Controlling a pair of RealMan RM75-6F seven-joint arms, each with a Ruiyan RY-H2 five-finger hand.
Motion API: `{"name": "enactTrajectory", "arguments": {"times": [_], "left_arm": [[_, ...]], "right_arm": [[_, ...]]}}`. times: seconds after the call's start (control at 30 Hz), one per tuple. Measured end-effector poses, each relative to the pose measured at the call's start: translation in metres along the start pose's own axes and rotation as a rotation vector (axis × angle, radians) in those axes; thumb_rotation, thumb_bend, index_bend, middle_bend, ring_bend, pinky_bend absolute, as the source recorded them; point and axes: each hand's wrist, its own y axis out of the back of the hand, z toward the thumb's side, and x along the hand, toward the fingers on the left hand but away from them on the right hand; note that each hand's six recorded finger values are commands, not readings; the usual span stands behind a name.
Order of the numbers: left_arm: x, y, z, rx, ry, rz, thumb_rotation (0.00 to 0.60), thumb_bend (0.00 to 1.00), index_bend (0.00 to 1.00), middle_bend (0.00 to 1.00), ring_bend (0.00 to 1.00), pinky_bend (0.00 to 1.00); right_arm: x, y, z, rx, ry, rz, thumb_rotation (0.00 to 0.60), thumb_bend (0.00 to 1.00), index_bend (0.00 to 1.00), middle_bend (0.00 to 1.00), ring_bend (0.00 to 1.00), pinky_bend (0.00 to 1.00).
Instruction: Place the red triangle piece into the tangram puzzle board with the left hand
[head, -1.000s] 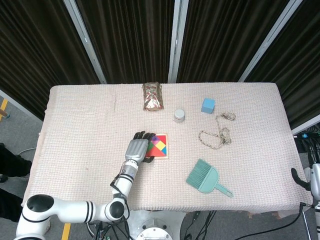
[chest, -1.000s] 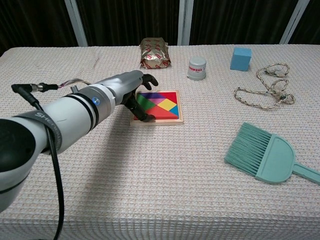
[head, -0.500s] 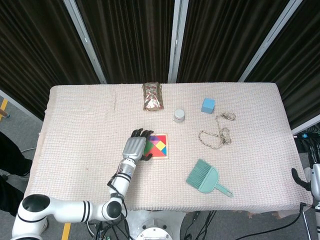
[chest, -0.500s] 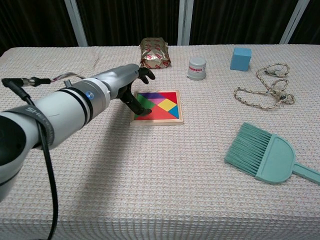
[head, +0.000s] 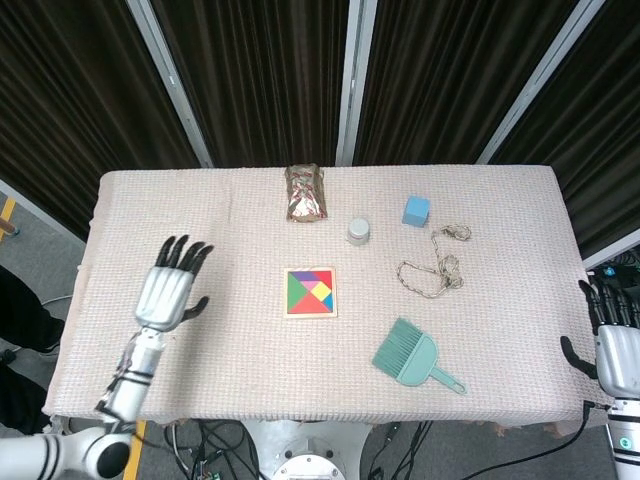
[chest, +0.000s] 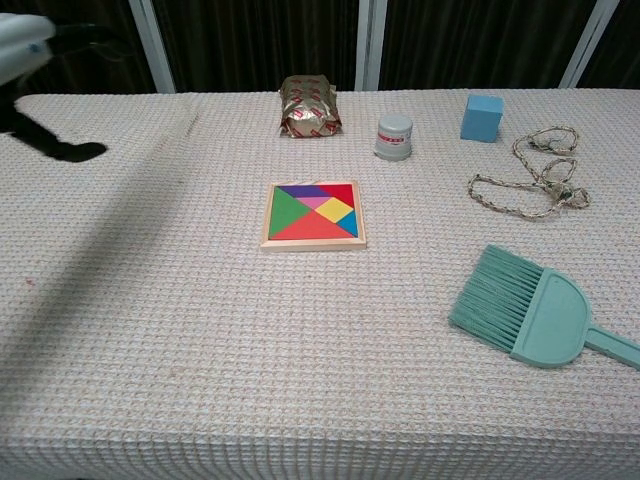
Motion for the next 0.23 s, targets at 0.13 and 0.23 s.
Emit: {"name": "enactTrajectory", "arguments": {"times": [0.13, 0.23], "left_arm": [[-0.042, -0.002, -0.042, 0.035, 0.024, -0.027, 0.600, 0.19, 0.13, 0.12, 0.00, 0.01], [-0.061, -0.004, -0.061, 0.008, 0.033, -0.039, 0.600, 0.18, 0.13, 0.11, 0.00, 0.01]], "right_arm": [[0.000, -0.004, 0.009, 0.013, 0.031, 0.012, 0.600, 0.25, 0.00, 0.00, 0.00, 0.00], [0.003, -0.007, 0.013, 0.022, 0.042, 0.024, 0.600, 0.25, 0.00, 0.00, 0.00, 0.00]]}}
